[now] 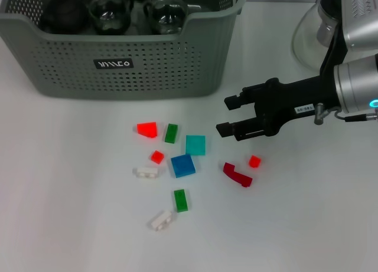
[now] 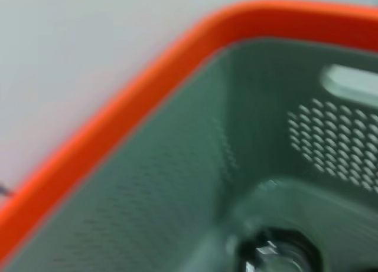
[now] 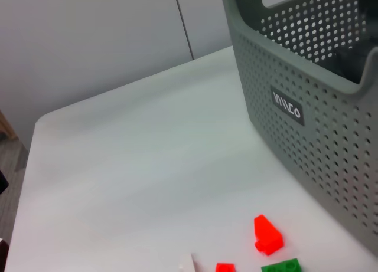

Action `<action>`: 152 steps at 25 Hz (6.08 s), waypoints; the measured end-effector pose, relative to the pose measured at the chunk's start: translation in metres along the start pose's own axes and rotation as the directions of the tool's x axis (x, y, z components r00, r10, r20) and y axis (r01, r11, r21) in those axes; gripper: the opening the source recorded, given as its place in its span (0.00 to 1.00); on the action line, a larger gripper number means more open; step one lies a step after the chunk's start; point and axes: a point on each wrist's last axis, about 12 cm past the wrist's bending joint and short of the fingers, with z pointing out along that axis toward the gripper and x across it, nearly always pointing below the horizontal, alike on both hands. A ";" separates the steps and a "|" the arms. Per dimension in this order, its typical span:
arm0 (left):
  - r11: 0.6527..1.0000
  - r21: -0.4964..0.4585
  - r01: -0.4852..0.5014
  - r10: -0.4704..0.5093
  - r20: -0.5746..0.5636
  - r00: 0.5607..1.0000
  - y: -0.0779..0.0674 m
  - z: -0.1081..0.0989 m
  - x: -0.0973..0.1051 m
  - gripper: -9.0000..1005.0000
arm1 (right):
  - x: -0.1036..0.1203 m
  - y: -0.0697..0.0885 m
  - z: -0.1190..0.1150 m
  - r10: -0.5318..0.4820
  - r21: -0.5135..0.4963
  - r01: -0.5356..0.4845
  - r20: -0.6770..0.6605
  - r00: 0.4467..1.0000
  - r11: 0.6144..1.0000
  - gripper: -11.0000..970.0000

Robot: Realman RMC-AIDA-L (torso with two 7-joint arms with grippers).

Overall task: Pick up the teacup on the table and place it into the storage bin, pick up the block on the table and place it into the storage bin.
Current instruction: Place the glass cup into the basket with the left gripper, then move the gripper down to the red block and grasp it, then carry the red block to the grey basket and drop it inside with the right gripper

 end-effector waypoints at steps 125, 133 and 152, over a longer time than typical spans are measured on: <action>0.655 0.736 -0.169 -0.257 0.428 0.866 -0.085 -0.040 0.155 0.80 | -0.032 0.013 0.063 -0.172 0.004 0.230 -0.653 0.738 0.973 0.46; 0.663 0.731 -0.160 -0.258 0.423 0.868 -0.085 -0.039 0.157 0.80 | -0.031 0.016 0.067 -0.184 -0.008 0.242 -0.676 0.713 0.970 0.41; 0.695 0.711 -0.107 -0.274 0.399 0.875 -0.074 -0.049 0.178 0.80 | -0.068 0.025 0.033 -0.192 0.005 0.236 -0.568 0.800 0.972 0.21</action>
